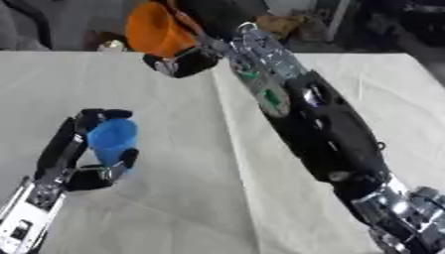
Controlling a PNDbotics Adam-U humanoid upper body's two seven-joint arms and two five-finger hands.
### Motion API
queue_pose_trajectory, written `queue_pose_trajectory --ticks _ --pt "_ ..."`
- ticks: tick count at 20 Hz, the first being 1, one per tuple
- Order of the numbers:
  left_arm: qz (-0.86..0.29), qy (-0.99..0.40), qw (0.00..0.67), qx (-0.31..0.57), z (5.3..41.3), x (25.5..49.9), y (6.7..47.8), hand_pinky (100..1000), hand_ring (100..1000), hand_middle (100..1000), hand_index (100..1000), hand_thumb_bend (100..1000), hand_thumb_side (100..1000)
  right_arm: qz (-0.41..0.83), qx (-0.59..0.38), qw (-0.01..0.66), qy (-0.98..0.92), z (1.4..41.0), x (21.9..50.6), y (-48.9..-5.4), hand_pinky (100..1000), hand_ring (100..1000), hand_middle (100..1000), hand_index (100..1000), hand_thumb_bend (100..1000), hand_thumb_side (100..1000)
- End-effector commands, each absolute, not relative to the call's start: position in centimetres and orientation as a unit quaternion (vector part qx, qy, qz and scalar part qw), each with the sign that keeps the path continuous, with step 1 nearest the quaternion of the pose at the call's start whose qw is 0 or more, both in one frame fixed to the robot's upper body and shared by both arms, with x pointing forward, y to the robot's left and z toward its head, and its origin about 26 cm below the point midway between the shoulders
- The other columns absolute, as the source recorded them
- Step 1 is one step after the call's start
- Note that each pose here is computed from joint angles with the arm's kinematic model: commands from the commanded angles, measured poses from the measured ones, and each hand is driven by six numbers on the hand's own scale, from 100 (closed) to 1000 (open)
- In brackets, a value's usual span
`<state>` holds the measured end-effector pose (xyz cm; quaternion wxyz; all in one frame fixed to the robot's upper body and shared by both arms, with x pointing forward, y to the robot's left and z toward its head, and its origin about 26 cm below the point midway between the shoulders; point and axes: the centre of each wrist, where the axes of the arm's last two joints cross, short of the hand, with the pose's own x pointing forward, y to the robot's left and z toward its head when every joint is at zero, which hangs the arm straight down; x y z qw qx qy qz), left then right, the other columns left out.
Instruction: Pour the contents of one cup into another cup.
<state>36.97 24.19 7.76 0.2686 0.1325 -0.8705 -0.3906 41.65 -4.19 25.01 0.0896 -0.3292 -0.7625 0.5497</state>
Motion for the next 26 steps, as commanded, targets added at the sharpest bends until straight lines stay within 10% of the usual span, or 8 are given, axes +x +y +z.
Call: queue_pose_trajectory --ticks 1,26 --pt "-0.389 -0.875 0.251 0.14 8.7 37.4 24.1 100 162 255 788 100 582 0.554 -0.339 0.053 -0.758 26.4 41.0 -3.7 662 543 195 371 211 100" --pt "-0.372 -0.882 0.251 0.141 9.8 37.8 24.0 100 160 253 776 100 600 0.597 -0.385 -0.048 -0.702 25.2 39.8 -1.7 675 534 308 468 310 100"
